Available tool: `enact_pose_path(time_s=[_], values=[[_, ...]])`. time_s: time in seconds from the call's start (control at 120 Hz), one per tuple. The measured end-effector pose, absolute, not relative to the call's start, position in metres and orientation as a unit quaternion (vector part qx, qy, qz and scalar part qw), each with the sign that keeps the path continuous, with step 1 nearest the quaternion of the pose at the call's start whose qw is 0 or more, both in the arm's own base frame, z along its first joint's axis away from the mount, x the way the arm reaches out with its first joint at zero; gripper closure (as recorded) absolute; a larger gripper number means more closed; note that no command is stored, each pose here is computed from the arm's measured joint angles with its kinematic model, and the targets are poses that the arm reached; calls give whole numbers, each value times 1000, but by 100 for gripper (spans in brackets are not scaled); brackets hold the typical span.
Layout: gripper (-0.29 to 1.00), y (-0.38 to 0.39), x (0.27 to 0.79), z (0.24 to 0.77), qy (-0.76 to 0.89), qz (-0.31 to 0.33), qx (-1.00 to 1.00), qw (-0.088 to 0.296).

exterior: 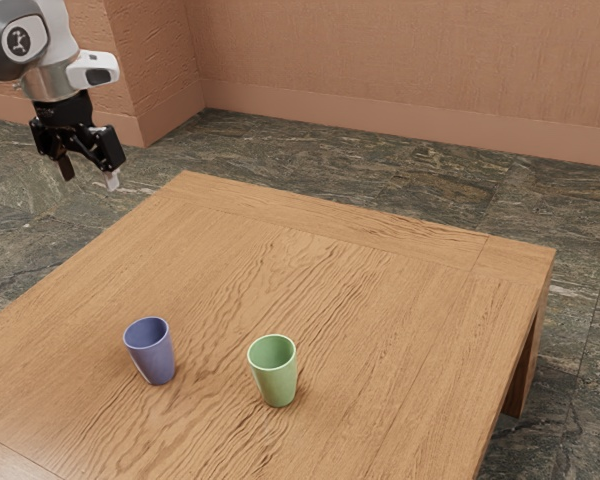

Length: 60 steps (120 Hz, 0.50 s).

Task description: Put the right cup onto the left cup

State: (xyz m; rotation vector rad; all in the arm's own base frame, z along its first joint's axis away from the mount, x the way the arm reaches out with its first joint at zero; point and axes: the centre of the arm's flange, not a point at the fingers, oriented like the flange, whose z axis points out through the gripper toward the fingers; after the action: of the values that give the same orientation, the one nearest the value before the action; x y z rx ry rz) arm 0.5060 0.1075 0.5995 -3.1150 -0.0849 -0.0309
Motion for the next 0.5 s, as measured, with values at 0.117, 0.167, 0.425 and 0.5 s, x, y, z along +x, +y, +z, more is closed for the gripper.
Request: enact_pose_path(time_s=[0.117,0.167,0.425,0.5], values=[[0,104,506,596,-31,-5,-999,11],[0,98,506,591,-28,0,-1000,10],[0,41,517,546,14,48,-999,7],[0,23,520,524,28,69,-997,8]])
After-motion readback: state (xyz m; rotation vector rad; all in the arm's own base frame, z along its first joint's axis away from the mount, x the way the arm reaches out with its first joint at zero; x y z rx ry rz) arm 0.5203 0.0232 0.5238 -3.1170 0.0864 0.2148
